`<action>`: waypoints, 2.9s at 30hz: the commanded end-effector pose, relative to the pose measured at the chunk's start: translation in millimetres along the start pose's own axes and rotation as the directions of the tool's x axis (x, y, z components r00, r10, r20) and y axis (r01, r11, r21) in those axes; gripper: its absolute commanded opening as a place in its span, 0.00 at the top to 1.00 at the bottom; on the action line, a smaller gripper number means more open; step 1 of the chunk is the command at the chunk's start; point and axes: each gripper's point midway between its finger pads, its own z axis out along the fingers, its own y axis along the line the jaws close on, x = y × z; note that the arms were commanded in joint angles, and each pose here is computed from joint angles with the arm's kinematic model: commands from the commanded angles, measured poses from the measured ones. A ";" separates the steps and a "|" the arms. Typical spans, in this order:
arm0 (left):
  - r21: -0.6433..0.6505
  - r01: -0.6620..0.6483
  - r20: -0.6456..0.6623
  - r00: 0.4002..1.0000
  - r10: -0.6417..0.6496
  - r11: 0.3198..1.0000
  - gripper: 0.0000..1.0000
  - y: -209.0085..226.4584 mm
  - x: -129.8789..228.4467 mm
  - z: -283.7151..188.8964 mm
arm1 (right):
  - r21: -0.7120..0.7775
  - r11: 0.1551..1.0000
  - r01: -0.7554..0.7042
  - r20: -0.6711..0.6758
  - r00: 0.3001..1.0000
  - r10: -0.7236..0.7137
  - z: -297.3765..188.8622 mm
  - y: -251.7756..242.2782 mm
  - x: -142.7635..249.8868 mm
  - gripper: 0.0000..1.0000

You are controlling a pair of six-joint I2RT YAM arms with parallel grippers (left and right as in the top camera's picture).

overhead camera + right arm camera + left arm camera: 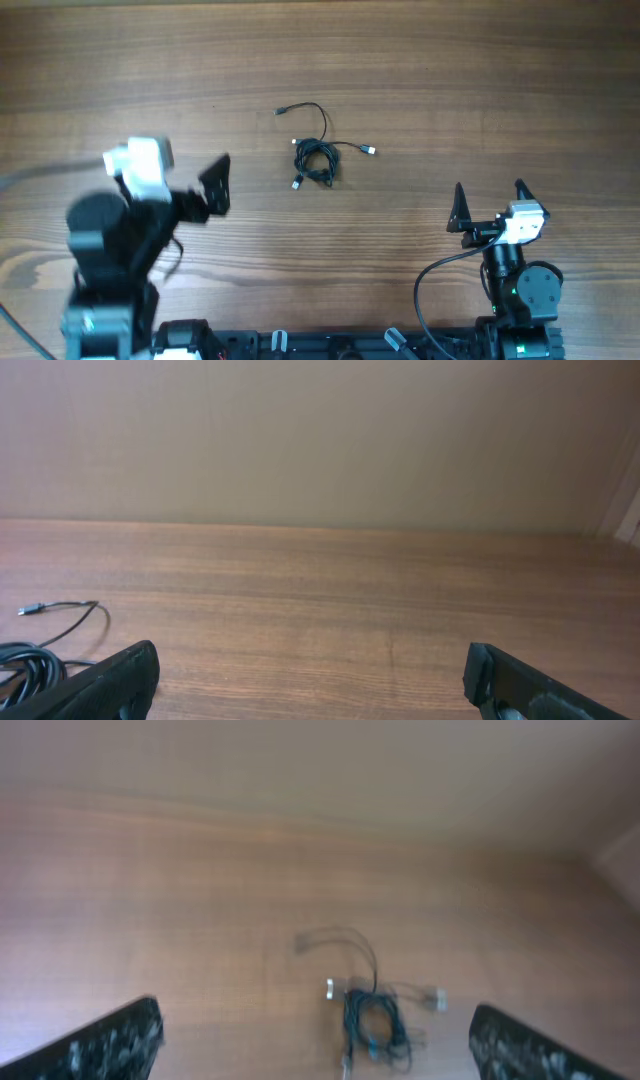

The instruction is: Untangle cables

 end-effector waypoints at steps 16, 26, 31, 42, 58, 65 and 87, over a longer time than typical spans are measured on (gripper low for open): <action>0.220 0.534 -0.617 0.724 -0.308 0.816 0.00 -51.0 34.5 121.9 | -0.007 1.000 0.012 0.015 1.000 -0.012 -0.6 0.8 -3.0 0.01; -0.307 0.143 -0.486 0.826 -0.285 0.941 0.12 -38.6 99.0 181.8 | -0.007 1.000 0.012 0.015 1.000 -0.012 -0.6 0.8 -3.0 0.00; -0.328 0.036 -0.524 0.824 -0.213 0.944 0.13 -48.9 131.8 202.1 | -0.007 1.000 0.012 0.015 1.000 -0.012 -0.6 0.8 -3.0 0.00; -0.354 0.142 -0.635 0.690 -0.349 0.924 0.34 -44.9 191.7 228.0 | -0.007 1.000 0.012 0.015 1.000 -0.012 -0.6 0.8 -3.0 0.00; -0.337 0.047 -0.679 0.679 -0.278 0.940 0.96 -30.0 207.1 234.4 | -0.007 1.000 0.012 0.015 1.000 -0.012 -0.6 0.8 -3.0 0.00; -0.322 0.168 -0.568 0.753 -0.332 0.932 0.96 -23.9 128.7 211.5 | -0.007 1.000 0.012 0.015 1.000 -0.011 -0.6 0.8 -3.0 0.00; 0.367 -0.166 -0.542 0.761 0.355 0.915 0.96 -87.0 84.3 130.2 | -0.428 0.796 -0.428 -0.152 0.902 0.403 -19.2 77.1 -12.2 0.00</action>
